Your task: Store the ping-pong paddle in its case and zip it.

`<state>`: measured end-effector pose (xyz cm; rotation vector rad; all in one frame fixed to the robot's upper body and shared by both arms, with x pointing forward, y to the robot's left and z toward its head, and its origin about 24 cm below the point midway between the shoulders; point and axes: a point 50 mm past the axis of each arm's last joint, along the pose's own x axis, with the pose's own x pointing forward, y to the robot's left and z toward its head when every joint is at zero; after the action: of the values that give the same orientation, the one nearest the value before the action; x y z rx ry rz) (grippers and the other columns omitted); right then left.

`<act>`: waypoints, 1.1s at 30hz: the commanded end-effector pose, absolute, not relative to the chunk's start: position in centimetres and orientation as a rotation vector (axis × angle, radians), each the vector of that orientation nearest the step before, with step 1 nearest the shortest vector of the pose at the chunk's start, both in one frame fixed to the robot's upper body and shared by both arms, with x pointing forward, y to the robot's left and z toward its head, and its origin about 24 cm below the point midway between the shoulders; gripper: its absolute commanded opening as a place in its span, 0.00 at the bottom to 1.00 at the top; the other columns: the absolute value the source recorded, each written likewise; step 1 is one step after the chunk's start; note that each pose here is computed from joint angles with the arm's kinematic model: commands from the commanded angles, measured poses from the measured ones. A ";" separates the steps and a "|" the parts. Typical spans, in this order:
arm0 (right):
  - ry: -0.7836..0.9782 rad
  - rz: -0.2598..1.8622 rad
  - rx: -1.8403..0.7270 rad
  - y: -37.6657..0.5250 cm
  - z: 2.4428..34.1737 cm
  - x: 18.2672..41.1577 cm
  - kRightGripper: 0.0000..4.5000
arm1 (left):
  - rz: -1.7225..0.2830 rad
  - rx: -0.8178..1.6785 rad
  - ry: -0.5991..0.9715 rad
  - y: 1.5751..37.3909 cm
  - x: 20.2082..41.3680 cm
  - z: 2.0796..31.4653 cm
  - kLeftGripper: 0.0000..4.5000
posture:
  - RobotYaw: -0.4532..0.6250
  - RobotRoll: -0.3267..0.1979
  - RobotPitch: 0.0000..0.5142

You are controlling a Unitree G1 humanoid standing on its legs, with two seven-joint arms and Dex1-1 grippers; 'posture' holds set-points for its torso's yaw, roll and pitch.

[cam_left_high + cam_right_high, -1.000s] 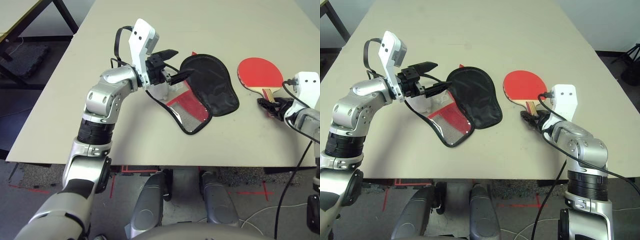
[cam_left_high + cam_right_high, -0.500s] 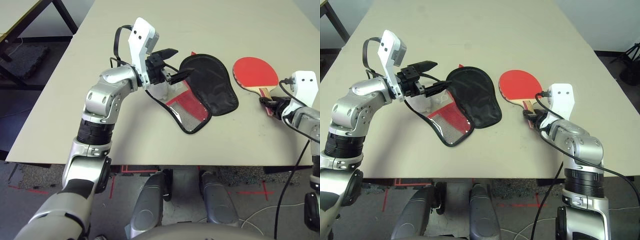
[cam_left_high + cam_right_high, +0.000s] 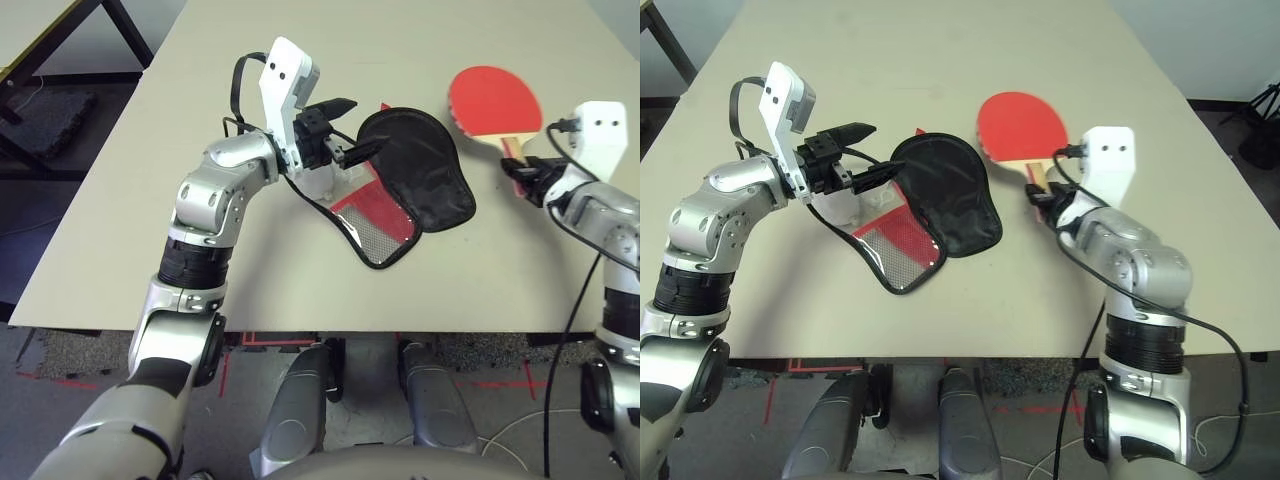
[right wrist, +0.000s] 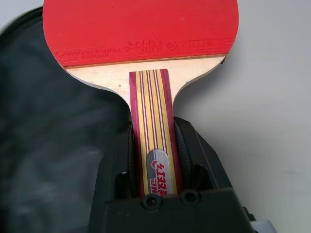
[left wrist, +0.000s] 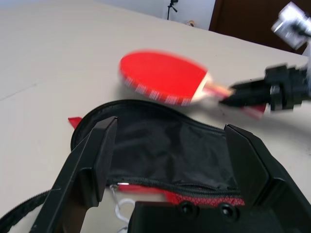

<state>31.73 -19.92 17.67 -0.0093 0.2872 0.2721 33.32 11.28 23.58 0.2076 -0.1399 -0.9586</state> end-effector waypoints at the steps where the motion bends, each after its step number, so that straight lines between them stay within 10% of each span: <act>1: 0.278 0.339 -0.012 -17.2 18.6 31.6 0.27 | -0.966 0.224 -0.133 11.0 33.4 23.4 1.00 | 0.36 0.62 0.40; 33: 0.406 0.297 -0.048 -14.8 15.3 31.6 0.27 | -0.941 0.226 -0.138 11.4 33.5 23.6 1.00 | 0.38 0.62 0.42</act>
<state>31.62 -14.83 15.71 -0.0450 0.4102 0.2924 33.40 11.29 23.68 0.2131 -0.1456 -0.9472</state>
